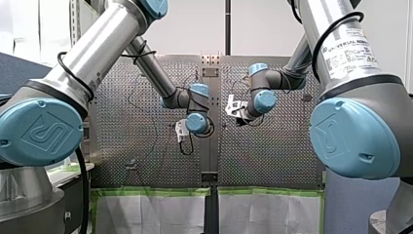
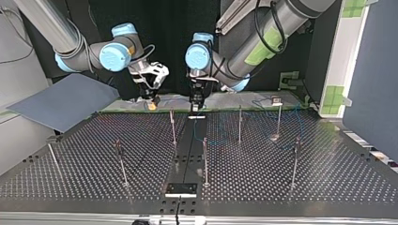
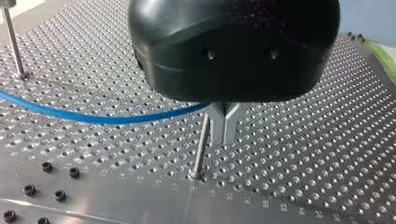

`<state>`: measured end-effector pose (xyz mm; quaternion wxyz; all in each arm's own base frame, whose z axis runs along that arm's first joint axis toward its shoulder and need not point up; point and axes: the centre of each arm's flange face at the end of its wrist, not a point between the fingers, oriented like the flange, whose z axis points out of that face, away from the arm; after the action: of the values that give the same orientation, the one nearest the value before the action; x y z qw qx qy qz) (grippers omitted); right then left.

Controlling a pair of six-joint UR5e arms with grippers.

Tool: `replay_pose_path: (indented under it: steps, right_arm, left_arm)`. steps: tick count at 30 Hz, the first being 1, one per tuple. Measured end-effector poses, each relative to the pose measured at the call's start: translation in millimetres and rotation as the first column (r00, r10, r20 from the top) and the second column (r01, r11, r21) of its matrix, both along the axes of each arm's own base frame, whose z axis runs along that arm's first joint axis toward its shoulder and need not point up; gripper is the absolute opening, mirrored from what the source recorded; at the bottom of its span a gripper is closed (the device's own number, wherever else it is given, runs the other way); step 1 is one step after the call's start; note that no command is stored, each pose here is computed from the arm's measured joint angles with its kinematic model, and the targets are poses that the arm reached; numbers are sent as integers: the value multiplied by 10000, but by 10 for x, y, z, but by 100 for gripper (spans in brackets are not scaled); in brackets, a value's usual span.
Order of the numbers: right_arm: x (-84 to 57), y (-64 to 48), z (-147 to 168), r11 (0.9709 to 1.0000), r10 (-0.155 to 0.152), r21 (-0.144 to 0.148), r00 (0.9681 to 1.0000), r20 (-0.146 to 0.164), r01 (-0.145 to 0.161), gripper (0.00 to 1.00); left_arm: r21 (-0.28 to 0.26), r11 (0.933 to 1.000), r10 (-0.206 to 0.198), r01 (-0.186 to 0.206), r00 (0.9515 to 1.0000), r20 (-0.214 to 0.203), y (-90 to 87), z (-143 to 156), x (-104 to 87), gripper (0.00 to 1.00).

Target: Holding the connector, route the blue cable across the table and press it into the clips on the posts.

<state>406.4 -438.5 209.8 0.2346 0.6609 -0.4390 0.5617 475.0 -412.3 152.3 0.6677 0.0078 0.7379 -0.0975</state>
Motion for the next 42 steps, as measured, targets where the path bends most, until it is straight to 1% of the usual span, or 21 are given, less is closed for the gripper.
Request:
replay_pose_path:
  steps: [4, 7, 10, 12, 15, 18, 21, 25, 28, 34, 42]
  right_arm:
    - [-32, -50, -2, 9999, -109, -15, 9998, 144, 109, 0]
    - [-59, -82, -28, 9999, -171, 25, 9997, 186, 171, 0]
    - [-81, -113, -51, 9998, -193, 51, 9996, 223, 192, 0]
    - [-94, -133, -59, 9998, -188, 55, 9995, 244, 187, 0]
    - [-108, -172, -85, 9999, -156, 77, 9995, 277, 154, 0]
    - [-105, -229, -157, 9998, -133, 167, 9996, 259, 129, 0]
    - [-107, -278, -195, 9997, -150, 204, 9995, 272, 145, 0]
    - [-125, -358, -168, 9996, -232, 189, 9989, 404, 225, 0]
    - [-139, -412, -136, 9995, -278, 155, 9985, 471, 271, 0]
    - [-178, -524, -77, 9991, -408, 83, 9975, 583, 404, 0]
    - [-239, -633, -137, 9983, -567, 121, 9969, 543, 562, 0]
  left_arm:
    - [-97, 9997, -240, 241, 9997, 102, -29, 9, 11, 2]
    - [-163, 9990, -423, 426, 9990, 172, -51, 10, 20, 2]
    - [-252, 9982, -541, 547, 9982, 250, -74, -1, 41, 2]
    - [-257, 9978, -599, 604, 9980, 205, -99, -42, 73, 2]
    - [-211, 9976, -662, 663, 9978, 59, -139, -127, 143, 2]
    - [-239, 9974, -682, 681, 9977, -5, -171, -187, 232, 2]
    - [-385, 9967, -716, 719, 9974, 84, -207, -157, 320, 2]
    - [-593, 9959, -668, 686, 9973, 314, -230, -67, 445, 2]
    - [-657, 9956, -640, 665, 9972, 391, -220, -52, 514, 2]
    - [-687, 9941, -821, 842, 9961, 338, -218, -162, 568, 2]
    - [-743, 9915, -1042, 1065, 9940, 343, -294, -350, 722, 2]
